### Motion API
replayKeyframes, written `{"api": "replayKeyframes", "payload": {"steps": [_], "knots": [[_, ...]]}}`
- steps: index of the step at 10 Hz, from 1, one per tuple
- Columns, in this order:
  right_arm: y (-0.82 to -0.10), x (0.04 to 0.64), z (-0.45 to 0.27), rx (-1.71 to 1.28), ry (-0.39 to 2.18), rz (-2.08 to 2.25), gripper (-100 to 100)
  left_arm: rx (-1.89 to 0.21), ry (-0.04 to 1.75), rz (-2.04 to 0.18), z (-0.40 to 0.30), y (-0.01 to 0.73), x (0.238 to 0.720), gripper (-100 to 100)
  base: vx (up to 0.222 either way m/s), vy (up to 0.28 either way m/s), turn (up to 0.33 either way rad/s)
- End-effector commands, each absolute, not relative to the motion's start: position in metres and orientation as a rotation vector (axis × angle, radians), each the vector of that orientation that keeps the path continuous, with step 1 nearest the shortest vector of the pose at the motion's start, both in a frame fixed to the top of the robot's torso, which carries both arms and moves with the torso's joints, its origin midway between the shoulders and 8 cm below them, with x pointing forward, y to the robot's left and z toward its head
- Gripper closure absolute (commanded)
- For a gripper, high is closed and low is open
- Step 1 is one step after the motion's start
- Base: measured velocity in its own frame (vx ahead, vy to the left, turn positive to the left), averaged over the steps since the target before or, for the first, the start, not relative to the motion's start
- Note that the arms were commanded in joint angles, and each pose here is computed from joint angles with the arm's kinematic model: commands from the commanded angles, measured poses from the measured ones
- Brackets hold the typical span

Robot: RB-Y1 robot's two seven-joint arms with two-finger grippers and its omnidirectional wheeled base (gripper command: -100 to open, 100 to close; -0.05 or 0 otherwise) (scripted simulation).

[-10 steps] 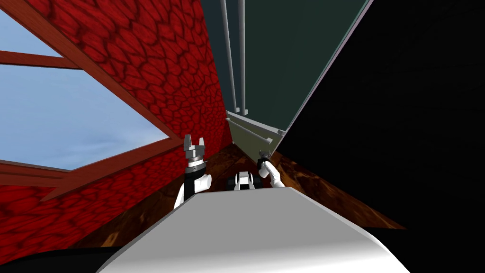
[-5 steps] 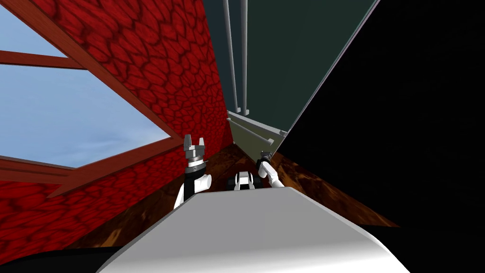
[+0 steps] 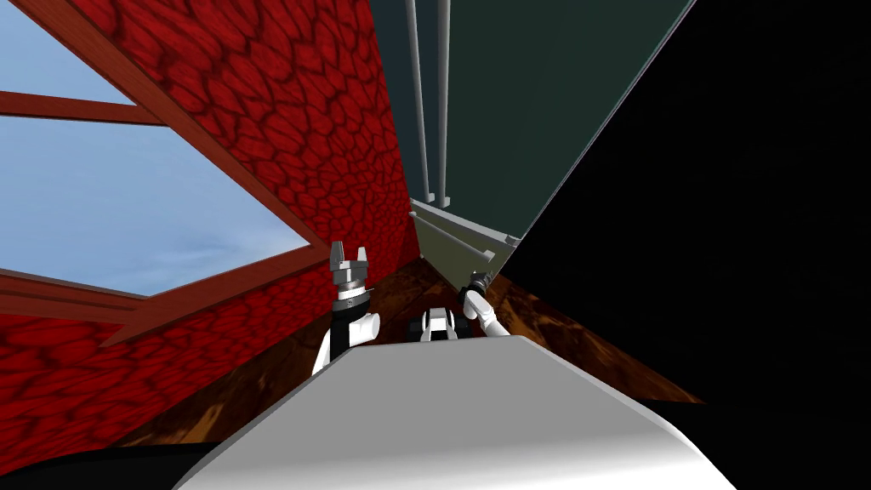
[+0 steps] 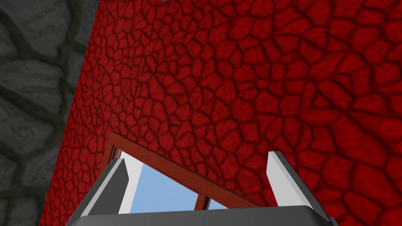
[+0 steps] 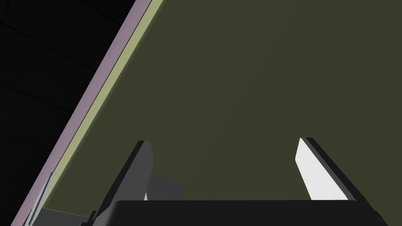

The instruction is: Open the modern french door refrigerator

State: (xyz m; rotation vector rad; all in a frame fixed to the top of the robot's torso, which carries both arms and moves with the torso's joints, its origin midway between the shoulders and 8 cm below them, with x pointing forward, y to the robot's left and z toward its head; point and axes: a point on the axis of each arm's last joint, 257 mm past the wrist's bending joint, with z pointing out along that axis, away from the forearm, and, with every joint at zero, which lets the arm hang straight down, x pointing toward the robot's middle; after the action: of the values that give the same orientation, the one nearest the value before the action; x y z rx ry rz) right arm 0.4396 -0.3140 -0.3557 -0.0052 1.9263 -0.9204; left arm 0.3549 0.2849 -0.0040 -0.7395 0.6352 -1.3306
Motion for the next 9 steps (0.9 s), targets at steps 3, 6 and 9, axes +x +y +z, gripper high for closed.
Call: {"api": "replayKeyframes", "payload": {"steps": [3,6,9], "knots": [[-0.33,0.433,-0.34,-0.063,1.855,-1.124,-100,-0.74,0.635,-1.331,-0.004,0.285,0.355,0,0.015,0.001,0.034],[-0.338,0.43,-0.323,-0.118,1.775,-1.27,-100,-0.74,0.635,-1.331,-0.004,0.285,0.355,0,0.014,0.0,0.035],[-0.343,0.428,-0.306,-0.161,1.692,-1.39,-100,-0.74,0.635,-1.331,-0.004,0.285,0.355,0,0.014,0.0,0.038]]}}
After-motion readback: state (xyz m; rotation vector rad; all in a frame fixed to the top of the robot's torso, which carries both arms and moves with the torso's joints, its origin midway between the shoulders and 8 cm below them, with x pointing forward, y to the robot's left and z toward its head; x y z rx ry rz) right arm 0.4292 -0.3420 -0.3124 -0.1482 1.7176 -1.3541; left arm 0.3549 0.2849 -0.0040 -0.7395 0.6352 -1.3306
